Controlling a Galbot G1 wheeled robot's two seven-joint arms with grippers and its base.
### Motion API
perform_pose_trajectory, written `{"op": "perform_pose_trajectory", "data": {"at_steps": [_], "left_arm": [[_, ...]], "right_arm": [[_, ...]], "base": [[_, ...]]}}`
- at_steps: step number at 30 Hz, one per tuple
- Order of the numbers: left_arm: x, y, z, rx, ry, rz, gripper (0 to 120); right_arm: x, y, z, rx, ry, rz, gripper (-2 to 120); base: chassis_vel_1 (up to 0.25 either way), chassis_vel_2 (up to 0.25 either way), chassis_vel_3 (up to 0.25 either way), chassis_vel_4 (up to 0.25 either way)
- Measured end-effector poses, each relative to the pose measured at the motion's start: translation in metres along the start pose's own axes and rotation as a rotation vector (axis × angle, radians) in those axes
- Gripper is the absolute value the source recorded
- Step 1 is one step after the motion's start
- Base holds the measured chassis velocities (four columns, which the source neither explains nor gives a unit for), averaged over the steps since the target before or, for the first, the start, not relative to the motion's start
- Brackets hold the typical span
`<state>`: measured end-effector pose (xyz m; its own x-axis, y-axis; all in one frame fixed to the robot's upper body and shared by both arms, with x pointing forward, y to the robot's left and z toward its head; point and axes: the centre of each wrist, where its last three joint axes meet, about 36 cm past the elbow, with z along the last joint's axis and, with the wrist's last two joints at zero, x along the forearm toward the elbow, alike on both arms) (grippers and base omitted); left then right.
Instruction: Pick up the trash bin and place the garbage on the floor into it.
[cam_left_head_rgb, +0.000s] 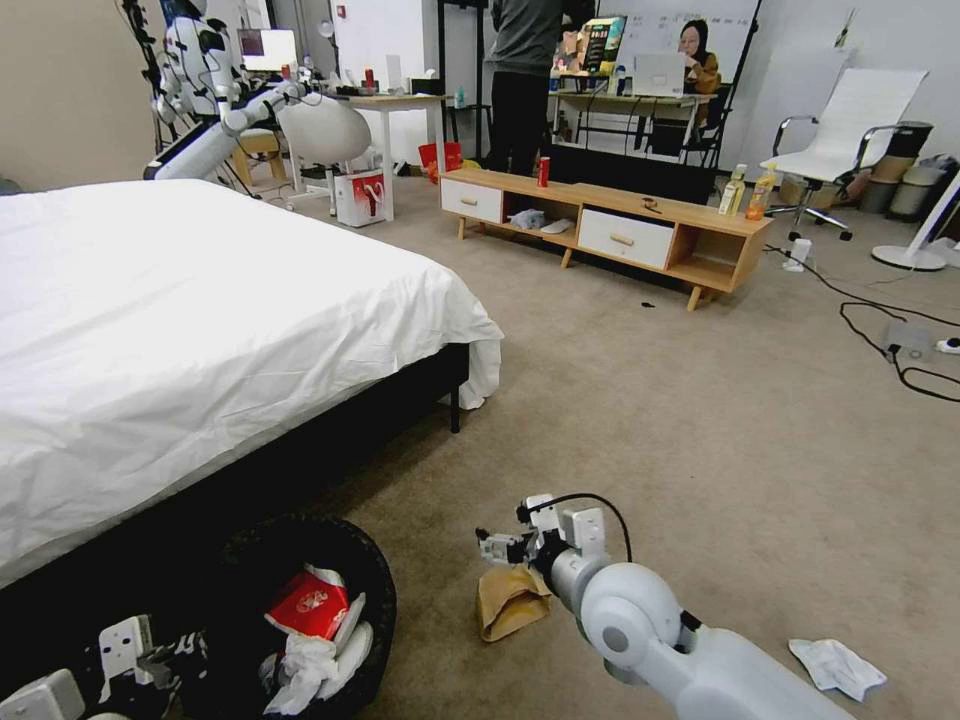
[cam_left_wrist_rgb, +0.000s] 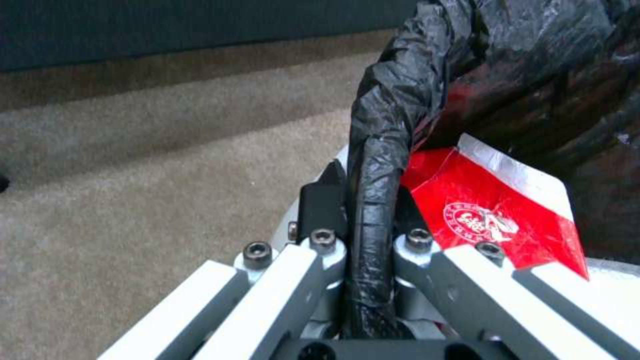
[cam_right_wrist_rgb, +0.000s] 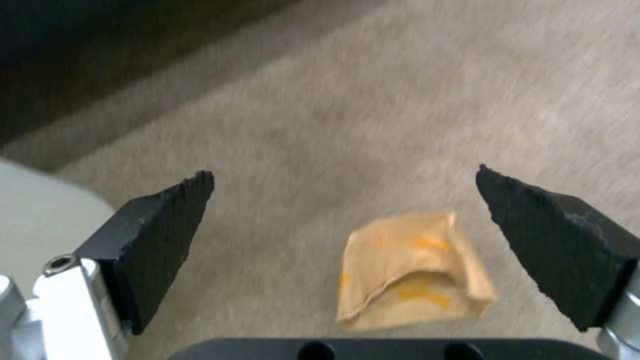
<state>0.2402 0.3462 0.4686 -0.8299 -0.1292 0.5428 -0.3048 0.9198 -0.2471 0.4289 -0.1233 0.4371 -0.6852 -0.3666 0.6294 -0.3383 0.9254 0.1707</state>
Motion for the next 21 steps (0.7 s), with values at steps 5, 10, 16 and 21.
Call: {"op": "perform_pose_trajectory", "data": {"at_steps": [5,10,16,21], "left_arm": [[-0.001,0.001,0.0,0.002,-0.001,0.0,3],[-0.002,0.002,0.001,0.005,0.005,-0.002,3],[-0.004,0.004,0.003,0.007,0.009,-0.006,3],[-0.005,0.005,0.003,0.008,0.01,-0.007,3]], "right_arm": [[-0.012,0.001,0.004,-0.011,0.061,0.009,100],[-0.031,-0.005,0.014,-0.027,0.116,0.037,100],[-0.05,-0.009,0.025,-0.053,0.16,0.061,100],[-0.064,-0.014,0.033,-0.068,0.196,0.078,100]], "base": [[0.0,0.0,0.0,0.0],[0.0,0.0,0.0,0.0],[0.0,0.0,0.0,0.0],[0.0,0.0,0.0,0.0]]}}
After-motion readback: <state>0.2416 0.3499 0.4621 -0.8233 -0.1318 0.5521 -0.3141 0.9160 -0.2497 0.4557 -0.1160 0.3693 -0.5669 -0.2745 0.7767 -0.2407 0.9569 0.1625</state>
